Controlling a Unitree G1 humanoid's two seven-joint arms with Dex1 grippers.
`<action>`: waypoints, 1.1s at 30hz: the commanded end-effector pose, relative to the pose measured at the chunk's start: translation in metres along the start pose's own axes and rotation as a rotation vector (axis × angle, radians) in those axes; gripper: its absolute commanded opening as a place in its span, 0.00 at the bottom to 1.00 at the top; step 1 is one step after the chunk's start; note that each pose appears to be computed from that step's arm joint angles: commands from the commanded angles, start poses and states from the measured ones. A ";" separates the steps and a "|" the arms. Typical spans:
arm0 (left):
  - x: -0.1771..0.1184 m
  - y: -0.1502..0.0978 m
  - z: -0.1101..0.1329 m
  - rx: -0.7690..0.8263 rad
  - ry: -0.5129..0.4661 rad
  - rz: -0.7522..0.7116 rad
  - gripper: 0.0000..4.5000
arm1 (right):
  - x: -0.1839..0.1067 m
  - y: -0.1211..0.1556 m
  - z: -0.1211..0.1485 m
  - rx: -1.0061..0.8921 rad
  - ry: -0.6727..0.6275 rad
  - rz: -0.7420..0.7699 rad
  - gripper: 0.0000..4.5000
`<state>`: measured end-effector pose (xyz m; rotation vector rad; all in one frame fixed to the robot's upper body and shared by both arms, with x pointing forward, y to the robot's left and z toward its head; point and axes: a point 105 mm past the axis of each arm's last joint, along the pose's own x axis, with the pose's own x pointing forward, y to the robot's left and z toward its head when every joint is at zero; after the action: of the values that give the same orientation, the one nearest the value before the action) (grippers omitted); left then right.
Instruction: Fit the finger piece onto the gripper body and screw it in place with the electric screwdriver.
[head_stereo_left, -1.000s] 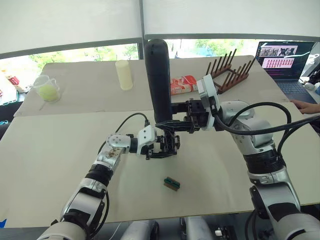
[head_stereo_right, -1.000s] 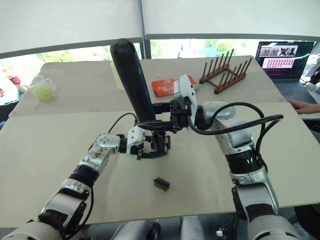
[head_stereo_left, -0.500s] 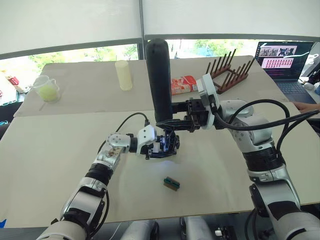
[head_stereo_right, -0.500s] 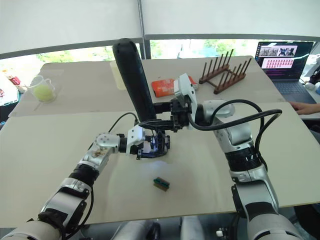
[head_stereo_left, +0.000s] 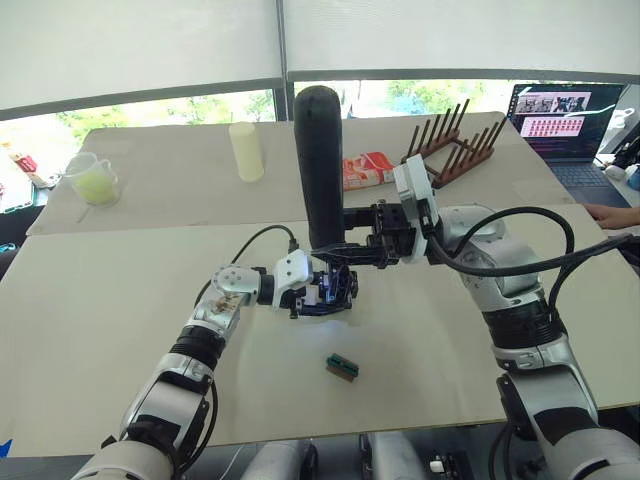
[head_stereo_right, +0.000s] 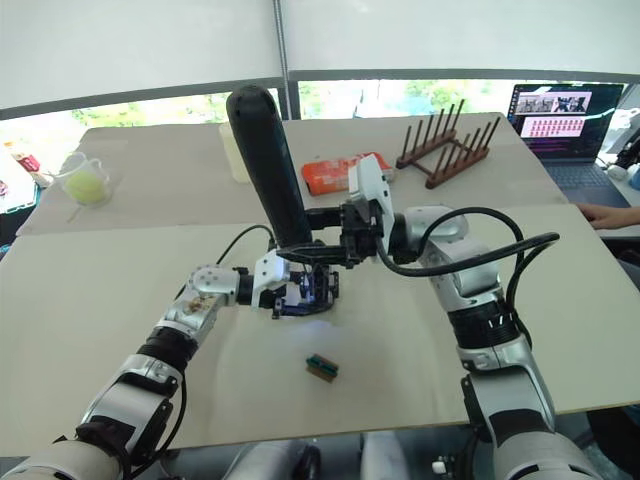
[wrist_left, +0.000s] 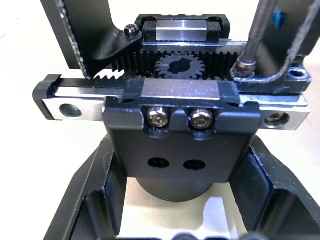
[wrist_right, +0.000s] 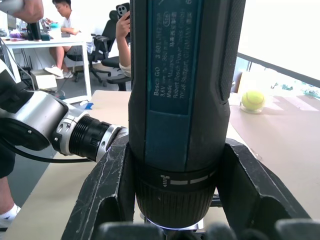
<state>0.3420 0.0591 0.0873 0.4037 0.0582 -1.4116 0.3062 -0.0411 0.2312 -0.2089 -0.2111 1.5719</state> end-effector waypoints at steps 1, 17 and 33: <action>-0.013 0.009 0.000 0.026 0.032 0.042 0.51 | -0.008 -0.003 -0.026 0.039 0.105 -0.042 0.42; -0.008 -0.001 -0.006 0.011 0.033 0.022 0.51 | 0.004 0.007 0.064 -0.101 -0.118 -0.007 0.42; -0.009 0.003 -0.011 -0.034 0.062 0.026 0.51 | 0.004 0.025 0.087 -0.098 -0.210 -0.007 0.42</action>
<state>0.3405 0.0596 0.0890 0.4005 0.0599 -1.4128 0.2717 -0.0337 0.2909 -0.1019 -0.3630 1.5659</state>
